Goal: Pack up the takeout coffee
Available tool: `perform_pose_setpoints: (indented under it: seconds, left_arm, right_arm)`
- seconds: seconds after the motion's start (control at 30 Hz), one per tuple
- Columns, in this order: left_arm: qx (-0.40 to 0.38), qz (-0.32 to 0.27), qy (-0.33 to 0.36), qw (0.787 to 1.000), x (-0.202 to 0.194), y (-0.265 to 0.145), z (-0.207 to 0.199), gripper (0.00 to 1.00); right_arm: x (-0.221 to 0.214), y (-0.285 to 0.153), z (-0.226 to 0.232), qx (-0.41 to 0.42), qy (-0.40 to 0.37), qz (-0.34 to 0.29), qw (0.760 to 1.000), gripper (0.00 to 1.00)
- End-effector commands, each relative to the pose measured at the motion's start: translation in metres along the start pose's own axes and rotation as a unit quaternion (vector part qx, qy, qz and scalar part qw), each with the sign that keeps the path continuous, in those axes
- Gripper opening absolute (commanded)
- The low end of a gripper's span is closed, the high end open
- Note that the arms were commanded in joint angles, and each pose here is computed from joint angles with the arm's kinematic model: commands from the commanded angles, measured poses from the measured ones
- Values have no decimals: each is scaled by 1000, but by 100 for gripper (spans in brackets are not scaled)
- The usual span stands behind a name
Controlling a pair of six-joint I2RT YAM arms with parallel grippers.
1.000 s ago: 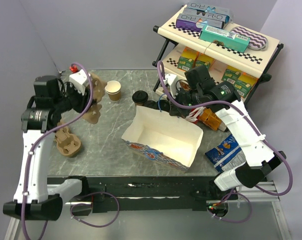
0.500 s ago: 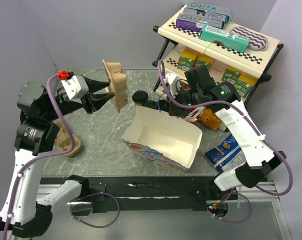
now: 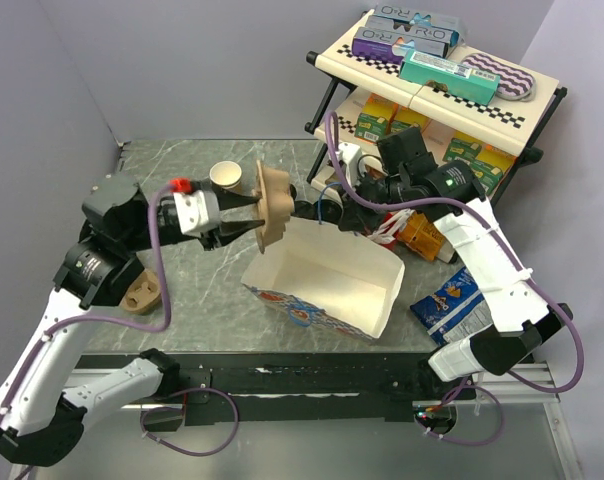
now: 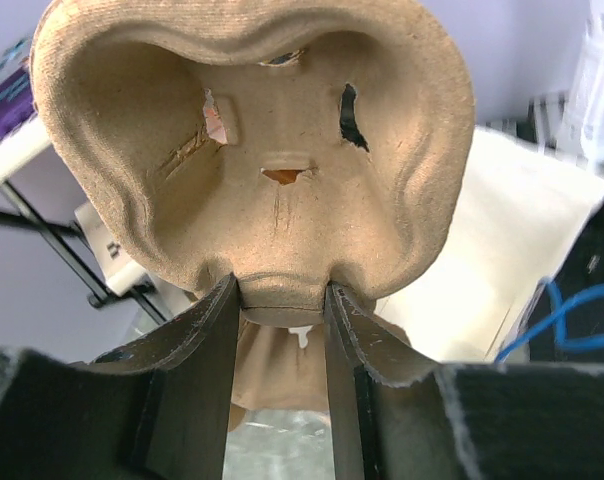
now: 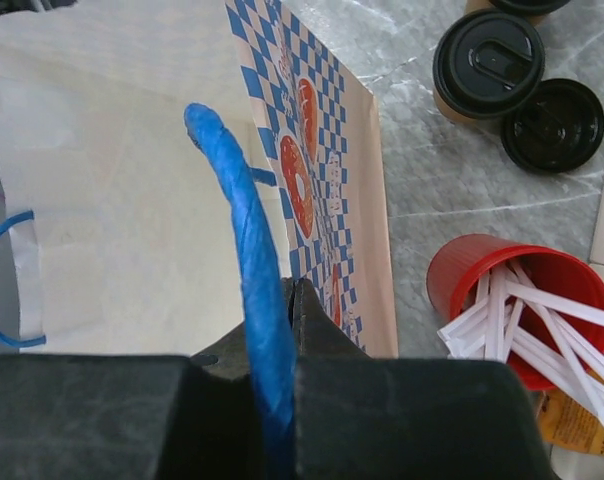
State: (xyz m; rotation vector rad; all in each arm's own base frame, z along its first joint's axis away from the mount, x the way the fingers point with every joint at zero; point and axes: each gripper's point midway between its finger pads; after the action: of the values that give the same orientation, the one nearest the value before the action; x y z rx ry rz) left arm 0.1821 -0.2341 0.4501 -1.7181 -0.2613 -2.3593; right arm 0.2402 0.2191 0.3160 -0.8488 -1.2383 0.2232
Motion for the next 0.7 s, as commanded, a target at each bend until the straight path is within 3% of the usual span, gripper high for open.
perform_pose_setpoints:
  seconds: [0.0,0.17,0.43,0.67]
  left_arm:
    - [-42,26,109,993,-10,9,-6,1]
    - [-111,42,200,973,-26,29,-24,1]
    - [-173,43,269,946,-42,45,-47,1]
    - [-216,68,255,940,-55,58,-54,1]
  right_arm:
    - [17,-9,7,16,-9,-32,999,0]
    - [18,-10,7,12,-9,-36,999,0]
    - [19,-8,4,6,1,-37,999,0]
    - [28,-10,6,11,-2,-50,999,0]
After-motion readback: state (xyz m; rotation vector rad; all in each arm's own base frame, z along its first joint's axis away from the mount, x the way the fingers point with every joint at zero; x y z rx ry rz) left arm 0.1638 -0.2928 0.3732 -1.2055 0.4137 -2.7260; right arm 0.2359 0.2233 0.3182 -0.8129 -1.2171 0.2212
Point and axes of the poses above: each gripper's point midway between its finger pads, its own y axis out along the fingers, its own z axis along the line the jaws close on, x = y × z, and after that the axes turned 4 degrees about -y, right-handed
